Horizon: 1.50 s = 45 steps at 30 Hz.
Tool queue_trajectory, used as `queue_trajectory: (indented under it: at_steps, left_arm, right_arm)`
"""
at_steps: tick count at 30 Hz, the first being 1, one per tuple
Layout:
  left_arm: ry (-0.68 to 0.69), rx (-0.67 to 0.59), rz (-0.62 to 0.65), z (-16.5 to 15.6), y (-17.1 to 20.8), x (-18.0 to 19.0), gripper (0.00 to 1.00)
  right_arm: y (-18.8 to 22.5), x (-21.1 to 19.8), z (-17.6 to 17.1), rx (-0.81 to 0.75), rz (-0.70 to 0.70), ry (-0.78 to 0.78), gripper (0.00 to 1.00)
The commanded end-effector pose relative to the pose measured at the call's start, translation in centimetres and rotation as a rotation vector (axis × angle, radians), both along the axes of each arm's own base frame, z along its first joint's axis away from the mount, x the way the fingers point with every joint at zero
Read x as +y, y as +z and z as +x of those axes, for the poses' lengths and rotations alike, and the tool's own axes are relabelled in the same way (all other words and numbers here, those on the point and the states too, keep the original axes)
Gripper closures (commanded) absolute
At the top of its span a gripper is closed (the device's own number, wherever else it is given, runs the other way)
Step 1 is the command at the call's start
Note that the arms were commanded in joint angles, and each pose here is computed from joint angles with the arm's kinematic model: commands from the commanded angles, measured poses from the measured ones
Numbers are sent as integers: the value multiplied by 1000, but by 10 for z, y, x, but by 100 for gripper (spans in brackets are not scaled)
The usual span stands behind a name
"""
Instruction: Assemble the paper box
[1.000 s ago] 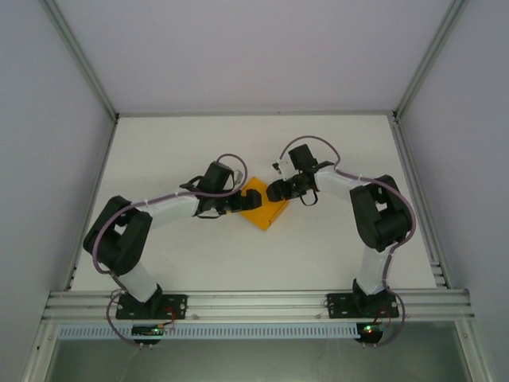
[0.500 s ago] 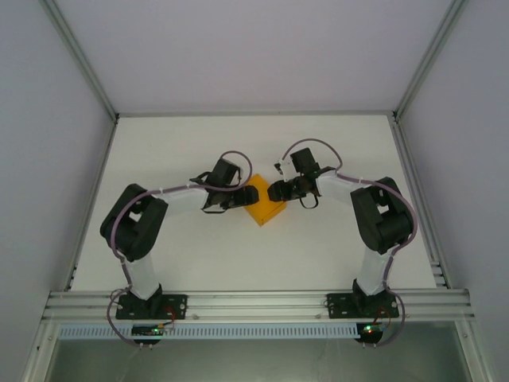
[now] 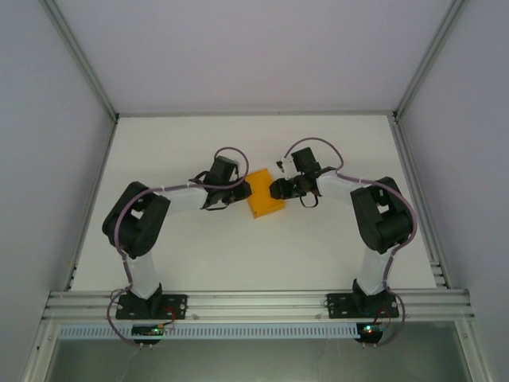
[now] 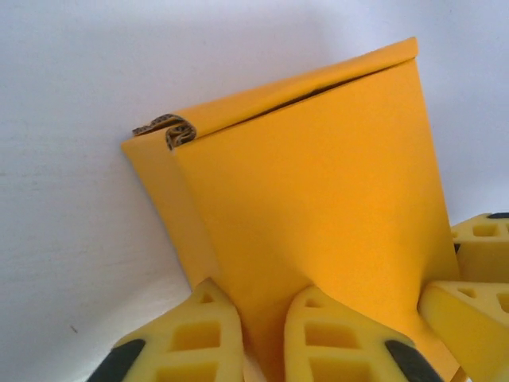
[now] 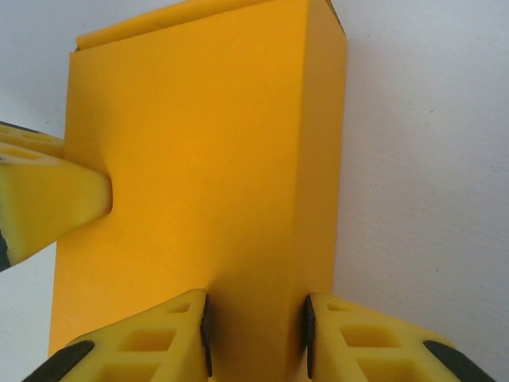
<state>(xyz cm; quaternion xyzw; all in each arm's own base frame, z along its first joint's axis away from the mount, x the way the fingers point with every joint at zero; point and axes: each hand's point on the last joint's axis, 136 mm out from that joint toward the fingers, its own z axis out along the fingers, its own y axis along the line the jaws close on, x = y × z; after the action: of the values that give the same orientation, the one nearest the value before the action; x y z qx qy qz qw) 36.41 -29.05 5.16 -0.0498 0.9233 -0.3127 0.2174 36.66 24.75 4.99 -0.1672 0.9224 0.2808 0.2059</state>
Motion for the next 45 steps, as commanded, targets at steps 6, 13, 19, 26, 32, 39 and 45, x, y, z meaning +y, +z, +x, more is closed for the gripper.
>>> queue_trajectory:
  at_steps: [6,13,19,26,32,39,45]
  left_arm:
    - [-25,113,37,-31,-52,4,100]
    - [-12,83,-213,-32,-38,0,100]
    - [-9,55,-328,-32,-30,-2,100]
    - [-1,8,-439,-34,-16,-6,100]
    - [-10,-14,-403,-35,-13,-5,100]
    - [-23,-3,-199,-40,-6,8,35]
    - [-7,-20,-96,-35,7,20,27]
  right_arm:
    - [-56,-3,-56,211,-55,1,69]
    - [-49,-2,-55,208,-29,-27,70]
    - [-53,-3,-57,220,-27,-39,72]
    - [-51,-3,-57,214,-28,-38,73]
    - [-52,-7,-57,216,-46,-46,73]
    - [-52,-21,-52,194,-154,-105,73]
    - [-50,-32,-53,188,-223,-139,73]
